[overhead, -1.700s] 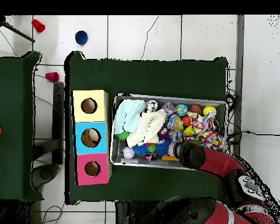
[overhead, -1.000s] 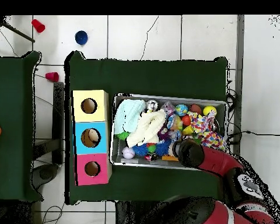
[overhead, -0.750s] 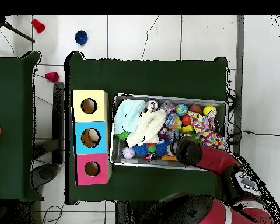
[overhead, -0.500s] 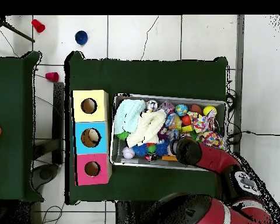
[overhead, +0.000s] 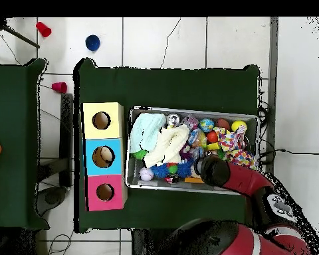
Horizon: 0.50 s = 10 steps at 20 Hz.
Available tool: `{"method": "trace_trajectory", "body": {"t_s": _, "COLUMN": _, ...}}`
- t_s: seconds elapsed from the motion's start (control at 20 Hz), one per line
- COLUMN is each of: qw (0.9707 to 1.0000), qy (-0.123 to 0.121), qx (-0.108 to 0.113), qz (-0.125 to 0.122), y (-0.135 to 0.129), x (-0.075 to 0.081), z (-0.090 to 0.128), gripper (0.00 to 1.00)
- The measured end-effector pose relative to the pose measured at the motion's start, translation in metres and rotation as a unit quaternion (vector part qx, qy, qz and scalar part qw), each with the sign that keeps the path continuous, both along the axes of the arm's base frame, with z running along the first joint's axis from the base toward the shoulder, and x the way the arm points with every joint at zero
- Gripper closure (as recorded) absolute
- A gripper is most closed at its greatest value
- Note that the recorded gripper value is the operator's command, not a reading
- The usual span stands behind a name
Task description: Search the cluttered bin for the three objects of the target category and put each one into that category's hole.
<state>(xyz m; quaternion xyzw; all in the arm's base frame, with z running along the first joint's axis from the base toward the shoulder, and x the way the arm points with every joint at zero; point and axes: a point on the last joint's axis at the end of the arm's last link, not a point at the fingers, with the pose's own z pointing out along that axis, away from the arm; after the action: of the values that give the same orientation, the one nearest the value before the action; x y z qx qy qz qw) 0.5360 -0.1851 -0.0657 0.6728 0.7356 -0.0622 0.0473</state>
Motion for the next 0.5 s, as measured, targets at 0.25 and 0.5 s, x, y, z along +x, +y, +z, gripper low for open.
{"method": "trace_trajectory", "body": {"t_s": 0.25, "qw": 1.0000, "qy": 0.001, "qx": 0.003, "qz": -0.006, "y": 0.0007, "x": 0.0013, "z": 0.0001, "gripper": 0.00}}
{"method": "trace_trajectory", "body": {"t_s": 0.5, "qw": 0.9999, "qy": 0.003, "qx": 0.006, "qz": -0.010, "y": 0.0021, "x": 0.0021, "z": 0.0003, "gripper": 1.00}}
